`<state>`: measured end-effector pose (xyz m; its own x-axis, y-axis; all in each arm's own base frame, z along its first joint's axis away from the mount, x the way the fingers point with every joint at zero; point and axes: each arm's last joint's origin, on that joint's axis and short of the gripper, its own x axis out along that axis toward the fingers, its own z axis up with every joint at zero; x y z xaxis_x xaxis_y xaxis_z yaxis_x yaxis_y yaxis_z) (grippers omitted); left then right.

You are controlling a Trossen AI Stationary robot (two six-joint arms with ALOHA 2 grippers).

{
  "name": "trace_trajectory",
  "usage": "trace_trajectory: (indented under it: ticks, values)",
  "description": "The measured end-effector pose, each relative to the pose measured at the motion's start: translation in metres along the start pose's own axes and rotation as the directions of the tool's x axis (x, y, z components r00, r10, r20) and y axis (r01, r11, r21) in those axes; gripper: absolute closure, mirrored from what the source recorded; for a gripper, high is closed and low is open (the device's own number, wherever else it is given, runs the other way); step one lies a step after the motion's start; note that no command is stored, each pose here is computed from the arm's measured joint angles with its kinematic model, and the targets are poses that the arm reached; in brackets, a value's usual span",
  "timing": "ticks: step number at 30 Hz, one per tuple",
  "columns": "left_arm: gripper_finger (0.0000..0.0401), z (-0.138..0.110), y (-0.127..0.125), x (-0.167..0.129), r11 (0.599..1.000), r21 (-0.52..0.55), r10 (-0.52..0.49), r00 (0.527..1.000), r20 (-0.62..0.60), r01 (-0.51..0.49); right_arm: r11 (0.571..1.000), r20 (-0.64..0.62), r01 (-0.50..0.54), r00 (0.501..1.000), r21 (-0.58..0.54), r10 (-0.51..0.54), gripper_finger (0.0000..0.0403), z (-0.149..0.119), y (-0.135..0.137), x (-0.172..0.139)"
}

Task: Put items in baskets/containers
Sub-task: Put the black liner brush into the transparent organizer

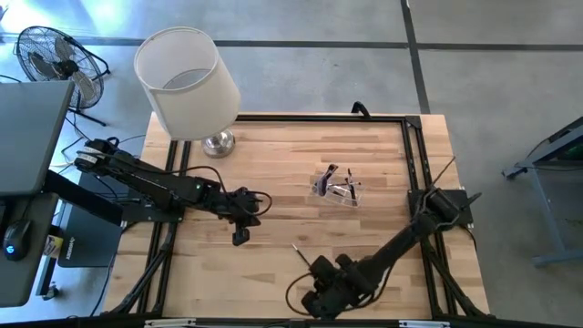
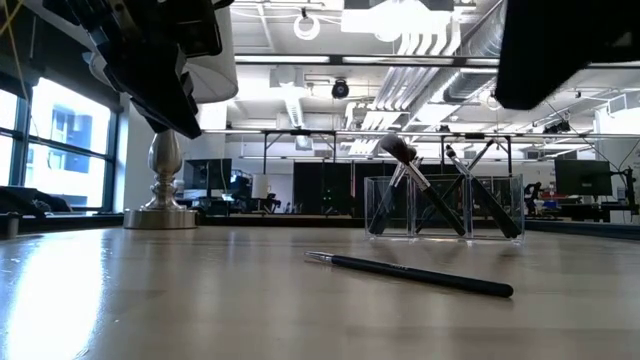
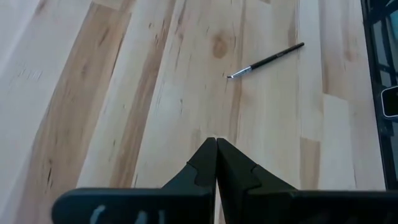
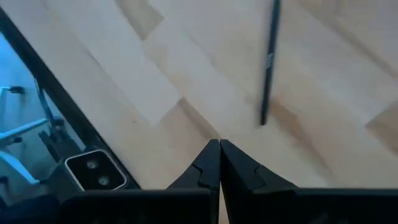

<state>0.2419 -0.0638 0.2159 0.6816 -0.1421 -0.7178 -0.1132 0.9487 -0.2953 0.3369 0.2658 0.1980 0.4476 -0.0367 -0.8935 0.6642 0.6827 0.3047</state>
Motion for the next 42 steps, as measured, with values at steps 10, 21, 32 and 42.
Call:
trace_trajectory:
  ticks: [10,21,32,42]
  values:
    - [0.0401,-0.001,0.0,0.003,0.997,0.073,0.008,1.0,-0.01,-0.008,0.998,-0.004,0.031,1.0,-0.061,-0.031,0.0403,-0.006,-0.001,0.018]
    - [0.0401,-0.002,0.0,0.003,0.98,0.198,-0.009,1.0,-0.027,0.014,0.985,0.076,0.074,0.995,-0.155,-0.062,0.036,0.024,-0.006,0.026]
    - [0.0401,-0.001,0.0,0.003,0.969,0.248,-0.011,1.0,-0.027,0.018,0.944,0.143,0.124,0.986,-0.305,-0.083,0.0259,0.027,-0.007,0.041]
    - [0.0401,-0.001,0.0,0.003,0.947,0.32,-0.015,1.0,-0.02,0.02,0.915,0.09,0.218,0.976,-0.34,-0.199,0.0237,0.014,-0.018,0.075]
